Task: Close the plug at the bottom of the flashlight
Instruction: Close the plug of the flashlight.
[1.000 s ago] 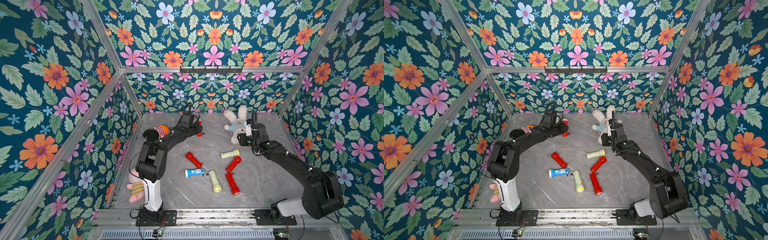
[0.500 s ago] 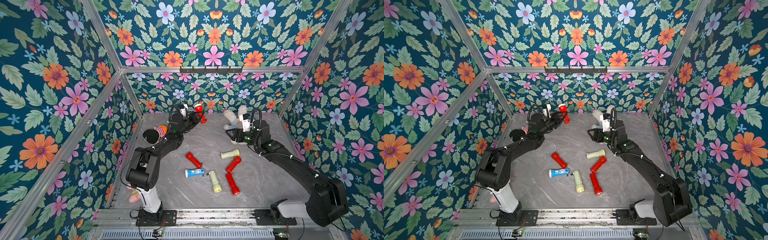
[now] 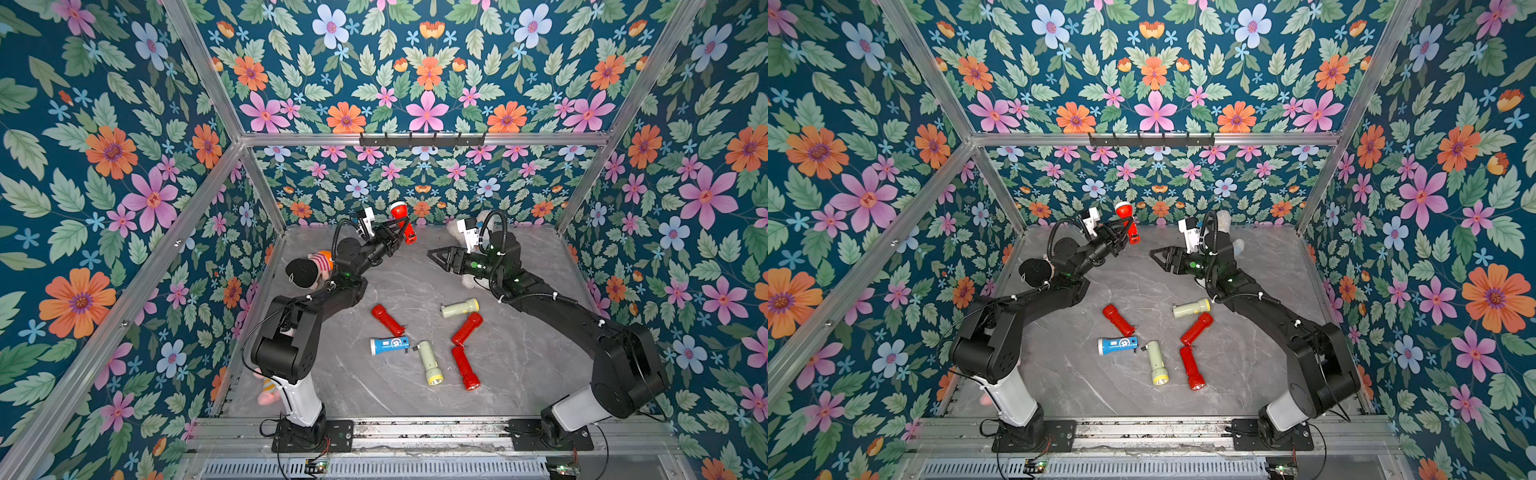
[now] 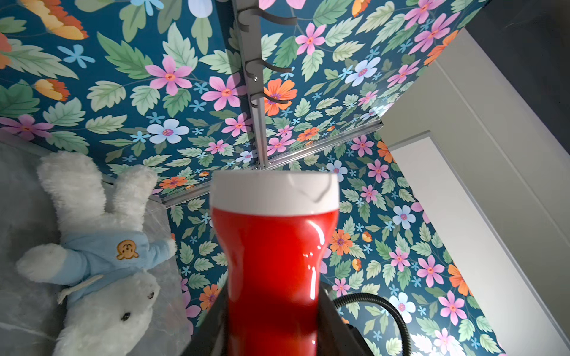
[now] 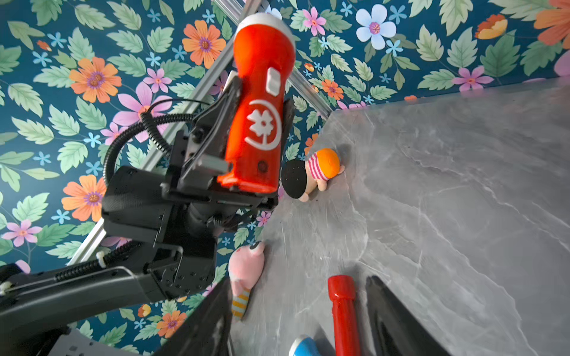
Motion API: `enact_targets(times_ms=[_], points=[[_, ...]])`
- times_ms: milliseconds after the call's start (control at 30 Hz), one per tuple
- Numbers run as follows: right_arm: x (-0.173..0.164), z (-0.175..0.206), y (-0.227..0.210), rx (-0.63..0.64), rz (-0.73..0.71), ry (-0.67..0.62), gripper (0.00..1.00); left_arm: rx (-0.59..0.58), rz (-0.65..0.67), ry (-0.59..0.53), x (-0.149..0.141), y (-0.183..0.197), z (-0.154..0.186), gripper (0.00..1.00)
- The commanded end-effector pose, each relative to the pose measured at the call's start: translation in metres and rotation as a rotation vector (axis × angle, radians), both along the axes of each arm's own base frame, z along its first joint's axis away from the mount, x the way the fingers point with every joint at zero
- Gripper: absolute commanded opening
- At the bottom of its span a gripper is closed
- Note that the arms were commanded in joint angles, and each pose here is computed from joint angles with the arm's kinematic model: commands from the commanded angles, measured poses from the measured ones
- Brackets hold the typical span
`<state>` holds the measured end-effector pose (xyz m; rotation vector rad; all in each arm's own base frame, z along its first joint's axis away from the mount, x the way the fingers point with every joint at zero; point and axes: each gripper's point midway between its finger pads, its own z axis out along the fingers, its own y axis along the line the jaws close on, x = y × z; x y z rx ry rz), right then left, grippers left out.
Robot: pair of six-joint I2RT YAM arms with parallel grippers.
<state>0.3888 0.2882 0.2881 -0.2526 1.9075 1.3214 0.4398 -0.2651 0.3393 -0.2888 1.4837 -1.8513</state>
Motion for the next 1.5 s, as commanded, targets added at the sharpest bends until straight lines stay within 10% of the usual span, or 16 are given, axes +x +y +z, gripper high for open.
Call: enact_targets(times_ms=[0,1467], points=[[0.001,0.026,0.010,0.078,0.050,-0.052,0.70,-0.045,-0.023,-0.070,-0.014,0.001,0.024,0.23],[-0.015,0.062,0.039,0.115,0.149,-0.150,0.59,-0.036,-0.062,-0.103,-0.042,-0.010,0.047,0.26]])
